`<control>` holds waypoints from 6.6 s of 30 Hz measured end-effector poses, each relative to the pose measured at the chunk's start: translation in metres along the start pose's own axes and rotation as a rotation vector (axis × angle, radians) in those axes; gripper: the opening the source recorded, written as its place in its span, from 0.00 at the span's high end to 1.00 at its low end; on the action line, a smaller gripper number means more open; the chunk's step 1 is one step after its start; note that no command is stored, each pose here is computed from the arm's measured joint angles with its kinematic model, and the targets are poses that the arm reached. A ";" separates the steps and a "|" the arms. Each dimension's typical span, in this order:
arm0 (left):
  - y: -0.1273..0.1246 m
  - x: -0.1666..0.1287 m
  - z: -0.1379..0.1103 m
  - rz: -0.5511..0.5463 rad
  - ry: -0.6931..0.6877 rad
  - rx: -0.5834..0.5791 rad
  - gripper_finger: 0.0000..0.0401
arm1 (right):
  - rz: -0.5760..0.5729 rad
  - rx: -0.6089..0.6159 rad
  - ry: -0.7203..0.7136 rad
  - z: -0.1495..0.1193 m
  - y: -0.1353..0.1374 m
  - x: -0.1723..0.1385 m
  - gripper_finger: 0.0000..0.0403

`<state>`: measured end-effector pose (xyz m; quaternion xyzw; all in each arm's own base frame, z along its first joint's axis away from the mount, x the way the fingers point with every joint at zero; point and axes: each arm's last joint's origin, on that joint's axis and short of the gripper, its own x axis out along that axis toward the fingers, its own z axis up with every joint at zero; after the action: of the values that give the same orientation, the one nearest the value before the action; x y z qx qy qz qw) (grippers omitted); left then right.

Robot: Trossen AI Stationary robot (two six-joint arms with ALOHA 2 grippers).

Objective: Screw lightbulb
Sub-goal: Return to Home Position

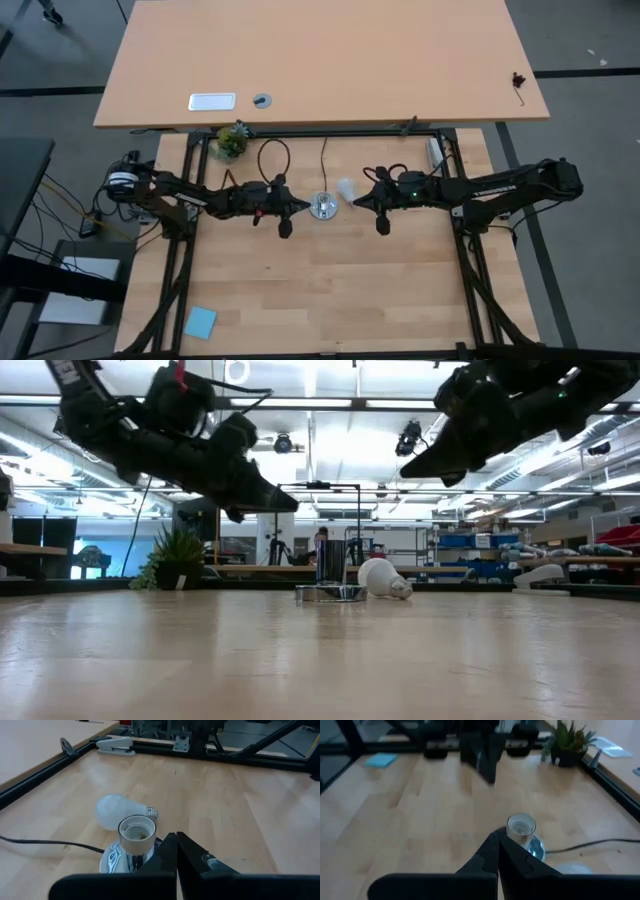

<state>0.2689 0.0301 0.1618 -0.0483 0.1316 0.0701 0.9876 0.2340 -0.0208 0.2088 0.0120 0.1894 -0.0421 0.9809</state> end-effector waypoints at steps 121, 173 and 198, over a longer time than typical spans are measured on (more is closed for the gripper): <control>0.009 -0.144 -0.035 0.097 -0.257 -0.017 0.99 | -0.031 0.026 -0.305 -0.088 -0.018 -0.119 0.99; 0.014 -0.143 -0.042 0.224 -0.191 0.004 0.99 | -0.247 0.110 -0.297 -0.089 -0.025 -0.120 0.94; 0.014 -0.143 -0.042 0.225 -0.191 0.004 0.99 | -0.247 0.110 -0.297 -0.089 -0.025 -0.120 0.95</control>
<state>0.1195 0.0210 0.1589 -0.0245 0.0417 0.1843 0.9817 0.0880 -0.0325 0.1702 0.0361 0.0402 -0.1737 0.9833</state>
